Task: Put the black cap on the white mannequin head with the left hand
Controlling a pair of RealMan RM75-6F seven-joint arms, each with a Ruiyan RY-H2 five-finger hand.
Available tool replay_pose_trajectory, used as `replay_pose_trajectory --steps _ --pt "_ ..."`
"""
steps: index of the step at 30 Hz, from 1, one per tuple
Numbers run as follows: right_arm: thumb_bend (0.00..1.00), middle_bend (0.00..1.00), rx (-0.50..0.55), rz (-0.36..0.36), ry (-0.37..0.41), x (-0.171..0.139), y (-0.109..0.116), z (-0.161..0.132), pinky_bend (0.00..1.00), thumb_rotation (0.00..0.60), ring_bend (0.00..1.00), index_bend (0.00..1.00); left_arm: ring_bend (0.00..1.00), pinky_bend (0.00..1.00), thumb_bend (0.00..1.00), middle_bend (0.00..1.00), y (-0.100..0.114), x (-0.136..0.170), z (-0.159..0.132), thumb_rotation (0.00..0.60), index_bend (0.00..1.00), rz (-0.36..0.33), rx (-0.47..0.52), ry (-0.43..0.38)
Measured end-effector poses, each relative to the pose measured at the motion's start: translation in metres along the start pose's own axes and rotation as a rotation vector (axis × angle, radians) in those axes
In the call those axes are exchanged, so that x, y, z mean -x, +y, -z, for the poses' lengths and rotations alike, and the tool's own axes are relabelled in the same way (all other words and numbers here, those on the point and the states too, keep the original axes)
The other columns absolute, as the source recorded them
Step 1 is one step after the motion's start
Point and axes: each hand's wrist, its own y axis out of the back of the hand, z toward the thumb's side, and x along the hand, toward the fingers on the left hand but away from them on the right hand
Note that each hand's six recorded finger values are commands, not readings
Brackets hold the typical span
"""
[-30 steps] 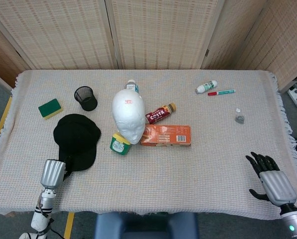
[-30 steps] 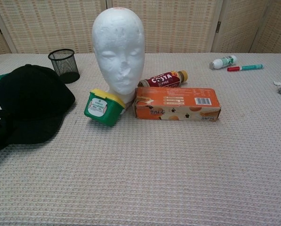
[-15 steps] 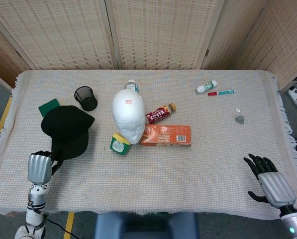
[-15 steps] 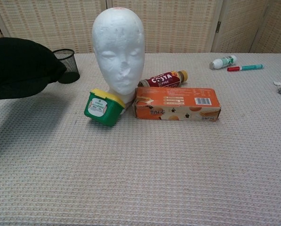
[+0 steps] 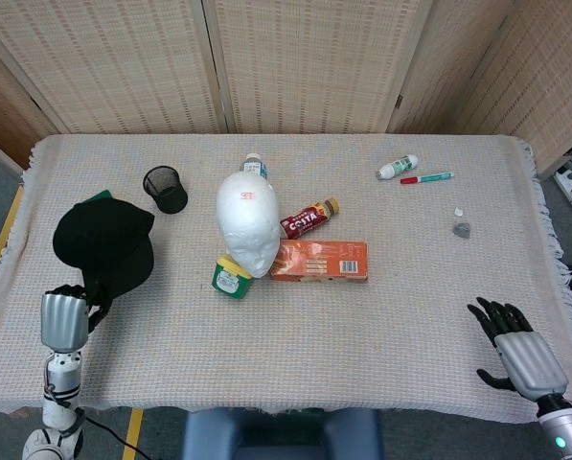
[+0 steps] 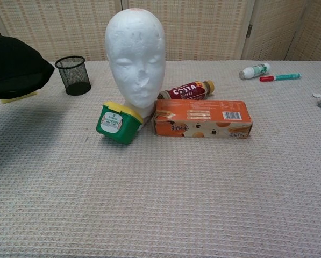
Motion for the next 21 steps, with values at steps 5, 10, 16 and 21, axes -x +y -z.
replay_pose_trajectory --steps 5,10,16,21 --pt "0.15 0.0 0.004 -0.001 0.0 0.0 0.001 0.0 0.0 0.6 0.0 0.0 1.0 1.0 0.46 1.0 0.014 -0.014 0.005 0.6 0.75 -0.057 -0.036 -0.032" --pt "0.15 0.0 0.017 0.01 -0.001 -0.002 0.005 0.002 0.0 0.6 0.0 0.0 1.0 1.0 0.46 1.0 0.033 -0.038 0.009 0.6 0.75 -0.145 -0.083 -0.077" --pt "0.15 0.0 0.038 0.026 0.003 -0.004 0.012 0.004 0.0 0.6 0.0 0.0 1.0 1.0 0.46 1.0 0.058 -0.075 0.005 0.6 0.75 -0.265 -0.13 -0.142" --pt "0.16 0.0 0.057 0.044 0.006 -0.007 0.019 0.007 0.0 0.6 0.0 0.0 1.0 1.0 0.46 1.0 0.071 -0.102 -0.011 0.6 0.75 -0.34 -0.132 -0.188"
